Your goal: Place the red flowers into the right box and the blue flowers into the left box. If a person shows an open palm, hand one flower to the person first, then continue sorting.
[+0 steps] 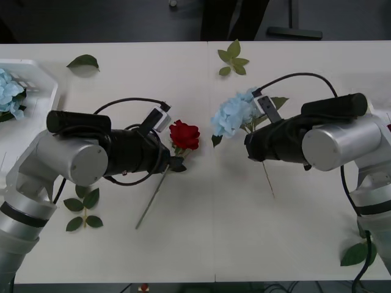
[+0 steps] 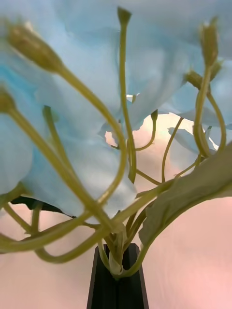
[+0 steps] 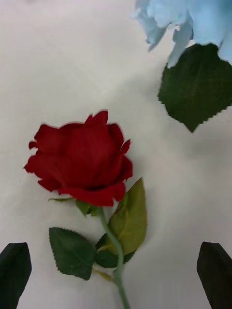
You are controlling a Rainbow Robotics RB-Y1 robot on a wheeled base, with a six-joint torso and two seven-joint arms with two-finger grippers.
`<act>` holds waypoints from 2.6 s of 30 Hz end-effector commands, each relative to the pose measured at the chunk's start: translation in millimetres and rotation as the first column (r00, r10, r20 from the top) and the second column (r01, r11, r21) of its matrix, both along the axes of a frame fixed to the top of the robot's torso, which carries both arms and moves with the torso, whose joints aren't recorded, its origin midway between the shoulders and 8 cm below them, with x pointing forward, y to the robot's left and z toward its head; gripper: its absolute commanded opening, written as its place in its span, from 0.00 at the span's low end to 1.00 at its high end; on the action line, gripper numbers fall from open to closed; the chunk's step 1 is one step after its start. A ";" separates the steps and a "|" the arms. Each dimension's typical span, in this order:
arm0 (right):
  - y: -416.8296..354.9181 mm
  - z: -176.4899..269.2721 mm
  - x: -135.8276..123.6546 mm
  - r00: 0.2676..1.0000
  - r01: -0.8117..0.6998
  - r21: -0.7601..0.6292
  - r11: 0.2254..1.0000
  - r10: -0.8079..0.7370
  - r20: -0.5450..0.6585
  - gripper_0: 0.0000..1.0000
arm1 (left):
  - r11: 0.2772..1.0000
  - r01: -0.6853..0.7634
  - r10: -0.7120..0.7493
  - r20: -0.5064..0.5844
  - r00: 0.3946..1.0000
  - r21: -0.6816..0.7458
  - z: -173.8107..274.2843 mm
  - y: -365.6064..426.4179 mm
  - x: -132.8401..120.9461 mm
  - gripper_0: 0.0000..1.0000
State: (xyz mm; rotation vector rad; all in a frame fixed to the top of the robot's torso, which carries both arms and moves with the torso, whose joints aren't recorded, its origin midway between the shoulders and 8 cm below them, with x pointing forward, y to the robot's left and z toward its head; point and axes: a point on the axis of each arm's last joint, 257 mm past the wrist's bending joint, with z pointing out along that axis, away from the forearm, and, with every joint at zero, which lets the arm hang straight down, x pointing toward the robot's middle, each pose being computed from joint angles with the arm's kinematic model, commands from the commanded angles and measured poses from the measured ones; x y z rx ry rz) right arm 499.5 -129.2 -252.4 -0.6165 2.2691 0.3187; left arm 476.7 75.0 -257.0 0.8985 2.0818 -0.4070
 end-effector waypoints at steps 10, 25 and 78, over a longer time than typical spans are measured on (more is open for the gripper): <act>102.7 149.7 -13.1 0.946 -0.266 0.365 0.892 0.170 0.275 0.00 | 0.945 0.157 -0.161 0.012 0.987 -0.287 115.3 40.4 -49.5 1.00; 140.0 255.0 -16.4 0.823 -0.437 0.499 0.749 0.108 0.558 0.00 | 0.765 0.377 -0.313 0.210 0.926 -0.522 130.3 -36.5 -106.9 1.00; 161.8 260.0 -32.2 0.819 -0.487 0.547 0.681 0.138 0.557 0.00 | 0.814 0.342 -0.149 0.400 0.904 -0.469 177.1 -7.0 -33.9 1.00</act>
